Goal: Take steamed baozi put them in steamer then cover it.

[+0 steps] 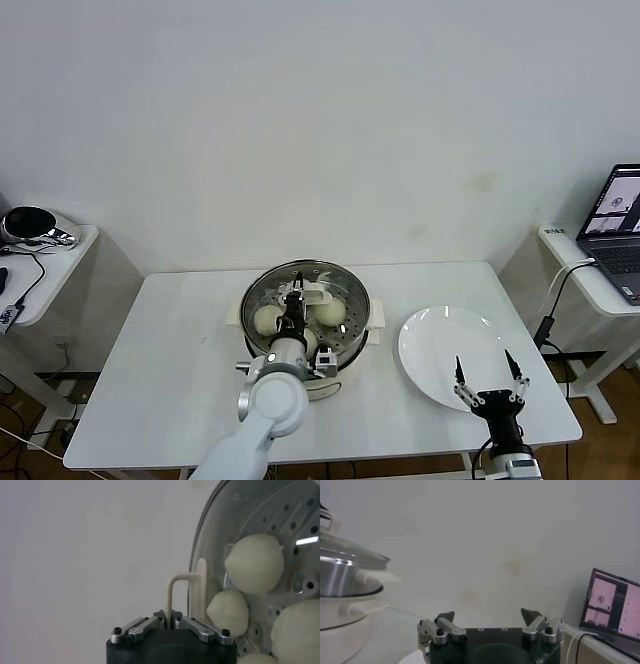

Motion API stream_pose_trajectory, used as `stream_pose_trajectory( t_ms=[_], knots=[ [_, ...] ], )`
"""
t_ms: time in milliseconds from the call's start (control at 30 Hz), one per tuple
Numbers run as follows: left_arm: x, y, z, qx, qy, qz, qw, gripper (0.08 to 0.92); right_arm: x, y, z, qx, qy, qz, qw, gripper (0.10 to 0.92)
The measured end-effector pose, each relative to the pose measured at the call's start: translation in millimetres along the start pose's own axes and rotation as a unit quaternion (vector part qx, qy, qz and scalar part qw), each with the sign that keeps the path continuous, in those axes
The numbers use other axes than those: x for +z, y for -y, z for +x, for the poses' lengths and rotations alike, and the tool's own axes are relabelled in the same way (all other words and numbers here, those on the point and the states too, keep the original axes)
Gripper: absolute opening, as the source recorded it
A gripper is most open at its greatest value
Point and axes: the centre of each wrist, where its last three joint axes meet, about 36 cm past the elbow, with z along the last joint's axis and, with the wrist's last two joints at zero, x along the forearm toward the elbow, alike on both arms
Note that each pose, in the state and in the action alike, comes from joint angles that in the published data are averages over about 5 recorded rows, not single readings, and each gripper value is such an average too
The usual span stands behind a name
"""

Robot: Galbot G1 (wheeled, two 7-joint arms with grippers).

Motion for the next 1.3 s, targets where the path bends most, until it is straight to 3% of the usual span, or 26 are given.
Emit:
stream_pose_trajectory(
  t_ms=[167, 533, 800, 933, 1133, 1300],
  knots=[
    [0, 1, 4, 0.001, 0.002, 0.003, 1.0, 0.255, 0, -1, 0, -0.001, 0.0, 0.0, 1.0, 0.823],
    [6, -5, 28, -0.007, 0.01, 0.017, 1.0, 0.575, 1, -3, 1, -0.003, -0.002, 0.002, 1.0, 0.823],
    [25, -25, 72, -0.03, 0.022, 0.06, 0.998, 0.792, 2, -4, 2, -0.003, -0.003, 0.002, 1.0, 0.823],
    [42, -36, 102, -0.042, 0.025, 0.114, 0.992, 0.82, 3, -6, 3, -0.006, -0.002, -0.001, 1.0, 0.823],
    [83, -27, 136, -0.054, 0.03, 0.236, 0.97, 0.823, 5, -8, 5, -0.018, -0.004, -0.007, 1.0, 0.823],
    [121, -7, 162, -0.047, 0.02, 0.365, 0.93, 0.823, 6, -9, 11, -0.04, -0.013, -0.015, 0.999, 0.823]
  ],
)
